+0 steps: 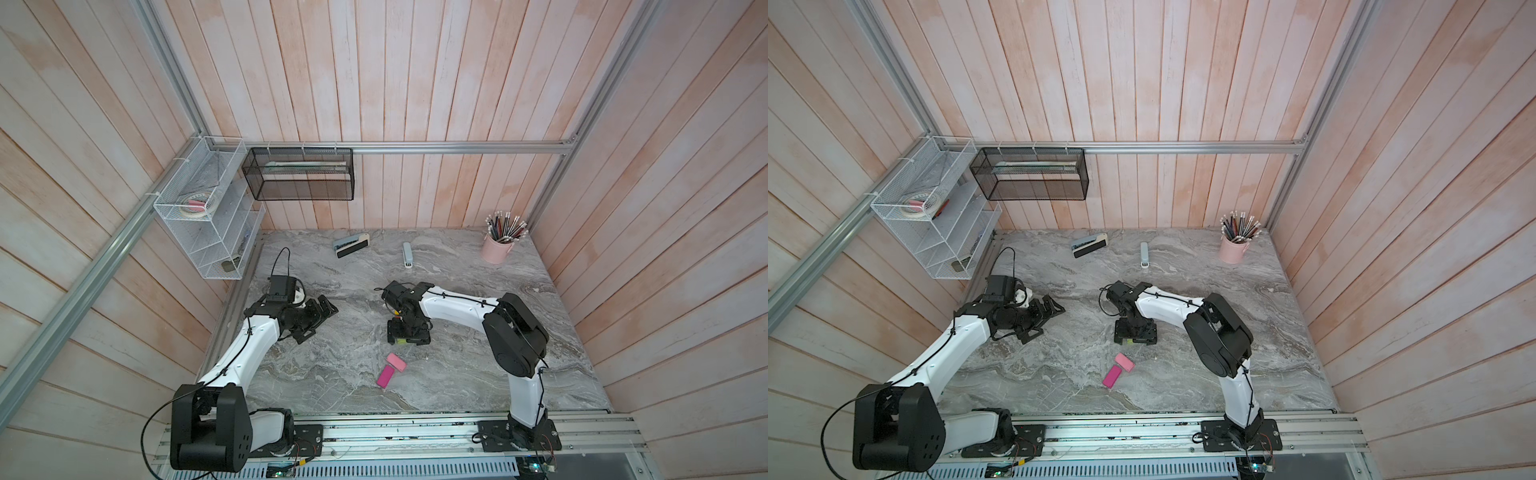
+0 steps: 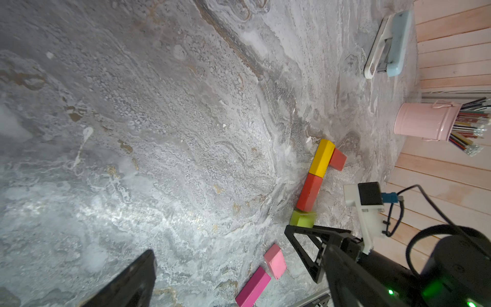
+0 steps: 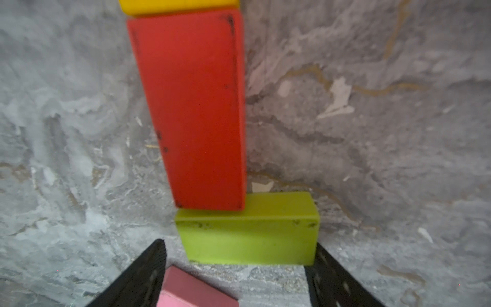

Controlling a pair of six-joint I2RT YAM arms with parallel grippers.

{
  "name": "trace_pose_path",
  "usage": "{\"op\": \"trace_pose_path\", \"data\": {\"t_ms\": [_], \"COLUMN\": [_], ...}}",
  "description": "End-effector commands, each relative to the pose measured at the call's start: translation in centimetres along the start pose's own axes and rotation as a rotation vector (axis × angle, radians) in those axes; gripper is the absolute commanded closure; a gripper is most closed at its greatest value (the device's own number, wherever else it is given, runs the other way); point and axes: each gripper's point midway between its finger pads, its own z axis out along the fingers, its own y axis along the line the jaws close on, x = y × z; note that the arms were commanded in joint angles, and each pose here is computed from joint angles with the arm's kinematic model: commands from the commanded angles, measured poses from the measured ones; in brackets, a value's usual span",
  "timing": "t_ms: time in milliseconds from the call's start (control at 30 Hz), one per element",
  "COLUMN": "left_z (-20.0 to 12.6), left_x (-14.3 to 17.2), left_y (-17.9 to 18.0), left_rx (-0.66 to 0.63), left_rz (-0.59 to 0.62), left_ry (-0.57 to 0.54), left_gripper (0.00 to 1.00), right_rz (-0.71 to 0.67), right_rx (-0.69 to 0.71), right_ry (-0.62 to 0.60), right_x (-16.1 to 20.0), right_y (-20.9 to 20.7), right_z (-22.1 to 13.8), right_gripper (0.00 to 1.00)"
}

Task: Assemble the number 6 with building blocks
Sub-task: Assemble the building block at the center of the board, then pick up the building block from the center of the board.

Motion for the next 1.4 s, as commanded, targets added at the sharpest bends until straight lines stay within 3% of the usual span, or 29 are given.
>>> {"op": "trace_pose_path", "data": {"t_ms": [0,267,533,800,1033,1367], "left_z": [-0.5,-0.9,-1.2,-1.6,-1.7,-1.9], "left_x": [0.4,0.6,0.5,0.7,0.8,1.0], "left_y": [-0.1,0.0,-0.3,-0.4,-0.3,-0.2], "left_rx": [-0.002,-0.011,-0.009,-0.006,-0.006,-0.013], "left_rz": [0.024,0.032,0.044,0.051,0.047,0.052], "left_ry": [-0.003,-0.004,-0.006,-0.010,-0.014,-0.018], "left_gripper": [0.00,0.00,0.00,0.00,0.00,0.00], "right_rz": [0.016,0.004,-0.023,-0.100,-0.071,-0.143], "right_rx": [0.050,0.044,-0.056,-0.045,-0.037,-0.028], "right_ry": [0.001,-0.033,-0.061,-0.048,-0.042,0.004], "right_x": [0.7,2.8,4.4,5.3,4.8,5.5], "right_y": [-1.5,-1.9,1.0,2.0,2.7,3.6], "right_z": [0.5,-1.8,-3.5,-2.2,-1.7,-0.4], "right_gripper": [0.13,0.06,0.06,0.16,0.17,0.20]}}
